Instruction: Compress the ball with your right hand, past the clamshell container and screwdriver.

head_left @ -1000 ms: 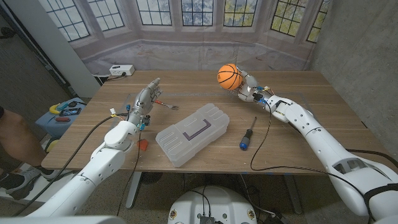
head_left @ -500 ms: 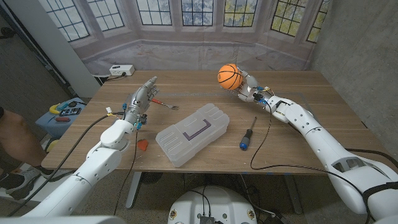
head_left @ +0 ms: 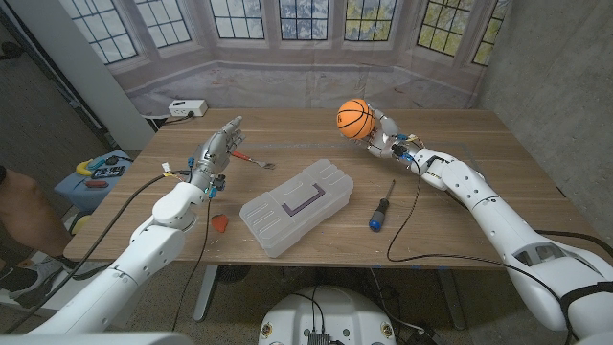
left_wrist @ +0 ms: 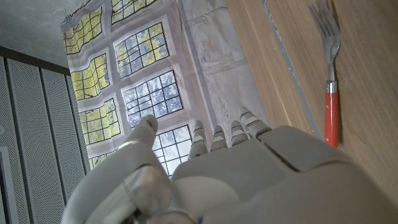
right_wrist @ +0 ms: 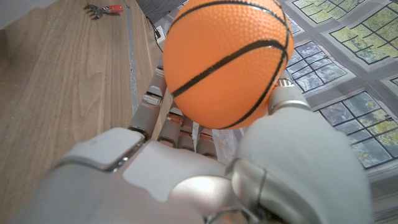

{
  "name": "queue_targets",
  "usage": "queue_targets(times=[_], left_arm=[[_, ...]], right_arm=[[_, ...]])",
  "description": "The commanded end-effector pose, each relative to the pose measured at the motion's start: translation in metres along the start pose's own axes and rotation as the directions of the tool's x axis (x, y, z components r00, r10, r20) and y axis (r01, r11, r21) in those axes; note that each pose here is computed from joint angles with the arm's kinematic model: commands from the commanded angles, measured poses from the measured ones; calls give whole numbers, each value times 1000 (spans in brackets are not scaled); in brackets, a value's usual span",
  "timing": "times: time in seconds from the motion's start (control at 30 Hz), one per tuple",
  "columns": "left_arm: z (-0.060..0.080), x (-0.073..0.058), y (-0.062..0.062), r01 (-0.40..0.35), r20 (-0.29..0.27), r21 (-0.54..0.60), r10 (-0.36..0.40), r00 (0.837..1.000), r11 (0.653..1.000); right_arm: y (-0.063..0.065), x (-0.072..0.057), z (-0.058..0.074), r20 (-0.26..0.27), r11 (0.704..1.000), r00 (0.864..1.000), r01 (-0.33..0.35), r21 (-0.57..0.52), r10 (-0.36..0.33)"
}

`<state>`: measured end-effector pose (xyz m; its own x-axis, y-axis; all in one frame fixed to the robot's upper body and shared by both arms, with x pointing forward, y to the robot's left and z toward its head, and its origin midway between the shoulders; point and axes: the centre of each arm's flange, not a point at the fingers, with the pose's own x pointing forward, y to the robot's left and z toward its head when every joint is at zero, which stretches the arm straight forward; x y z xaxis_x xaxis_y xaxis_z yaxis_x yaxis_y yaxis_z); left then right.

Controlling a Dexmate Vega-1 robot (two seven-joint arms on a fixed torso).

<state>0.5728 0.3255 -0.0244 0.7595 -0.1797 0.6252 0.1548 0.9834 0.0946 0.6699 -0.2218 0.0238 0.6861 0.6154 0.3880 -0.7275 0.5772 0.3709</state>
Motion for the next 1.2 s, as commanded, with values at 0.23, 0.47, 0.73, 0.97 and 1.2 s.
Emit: queue_targets(times=[0.23,0.47,0.73,0.97,1.2], left_arm=[[4,0,-3,11,-2,20,-11,1000,1000],[4,-4,-5,9,-6,20,-9,1000,1000],[4,-8,-4,4,-6,23,-4,1000,1000],[5,-10,-1,-1,-3,24,1,1000,1000],[4,-10,3,-5,-3,22,5,1000,1000]], right_arm=[[-4,-10,0,-4,1000,1000,-5,20,5],[-5,-12,-2,-5,1000,1000,-2,30,2],[-4,-13,-3,-6,999,1000,1,40,-1],[-4,-9,-6,-6,999,1000,5,46,-5],[-2,-4,-6,-6,999,1000,16,51,-16]])
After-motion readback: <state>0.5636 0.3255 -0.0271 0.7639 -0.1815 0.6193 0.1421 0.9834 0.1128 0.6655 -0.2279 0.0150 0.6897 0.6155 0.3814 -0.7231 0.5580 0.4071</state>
